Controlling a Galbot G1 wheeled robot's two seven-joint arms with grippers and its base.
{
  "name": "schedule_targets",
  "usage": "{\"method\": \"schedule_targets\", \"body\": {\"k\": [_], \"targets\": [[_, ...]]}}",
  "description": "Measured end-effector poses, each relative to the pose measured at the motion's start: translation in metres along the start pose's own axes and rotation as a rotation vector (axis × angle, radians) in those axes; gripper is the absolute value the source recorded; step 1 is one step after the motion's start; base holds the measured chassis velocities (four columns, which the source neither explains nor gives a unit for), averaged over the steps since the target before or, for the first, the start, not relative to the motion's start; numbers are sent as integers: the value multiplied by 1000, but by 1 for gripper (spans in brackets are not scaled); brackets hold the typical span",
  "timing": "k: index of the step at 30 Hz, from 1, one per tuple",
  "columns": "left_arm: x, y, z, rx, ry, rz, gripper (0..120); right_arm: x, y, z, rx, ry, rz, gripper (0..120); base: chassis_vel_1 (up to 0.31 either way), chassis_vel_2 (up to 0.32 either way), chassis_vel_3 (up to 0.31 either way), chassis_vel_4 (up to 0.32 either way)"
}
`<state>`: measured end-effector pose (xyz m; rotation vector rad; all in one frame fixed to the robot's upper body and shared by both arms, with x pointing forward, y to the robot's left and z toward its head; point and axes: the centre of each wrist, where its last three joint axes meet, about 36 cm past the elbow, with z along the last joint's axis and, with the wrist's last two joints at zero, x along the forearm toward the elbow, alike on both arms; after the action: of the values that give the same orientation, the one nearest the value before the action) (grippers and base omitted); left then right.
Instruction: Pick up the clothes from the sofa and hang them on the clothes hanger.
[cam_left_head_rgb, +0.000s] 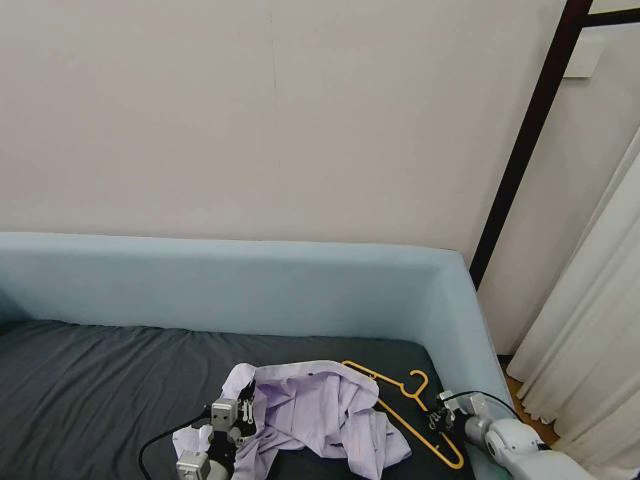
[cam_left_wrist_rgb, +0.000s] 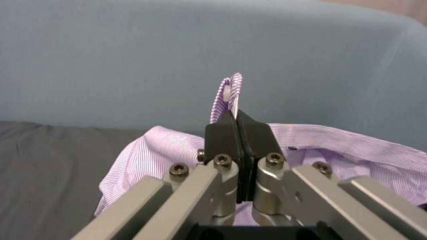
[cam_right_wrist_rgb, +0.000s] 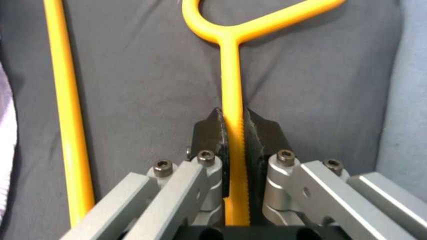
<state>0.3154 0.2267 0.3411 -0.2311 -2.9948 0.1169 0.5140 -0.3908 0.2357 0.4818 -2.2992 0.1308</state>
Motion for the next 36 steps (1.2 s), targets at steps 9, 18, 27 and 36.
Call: {"method": "schedule_targets", "body": {"k": [9, 18, 27, 36], "targets": [[-1, 0, -1, 1, -4, 2, 0, 25, 10, -33, -51, -148, 40, 6, 0, 0, 0, 0], [0, 1, 2, -10, -7, 12, 0, 66, 34, -61, 41, -266, 175, 6, 0, 0, 0, 0], [0, 4, -1, -19, -14, 18, 0, 91, 66, -62, 118, -384, 189, 6, 0, 0, 0, 0], [-15, 16, -16, -8, -27, 9, 0, 132, 127, -32, 382, -569, 142, 6, 0, 0, 0, 0]]}}
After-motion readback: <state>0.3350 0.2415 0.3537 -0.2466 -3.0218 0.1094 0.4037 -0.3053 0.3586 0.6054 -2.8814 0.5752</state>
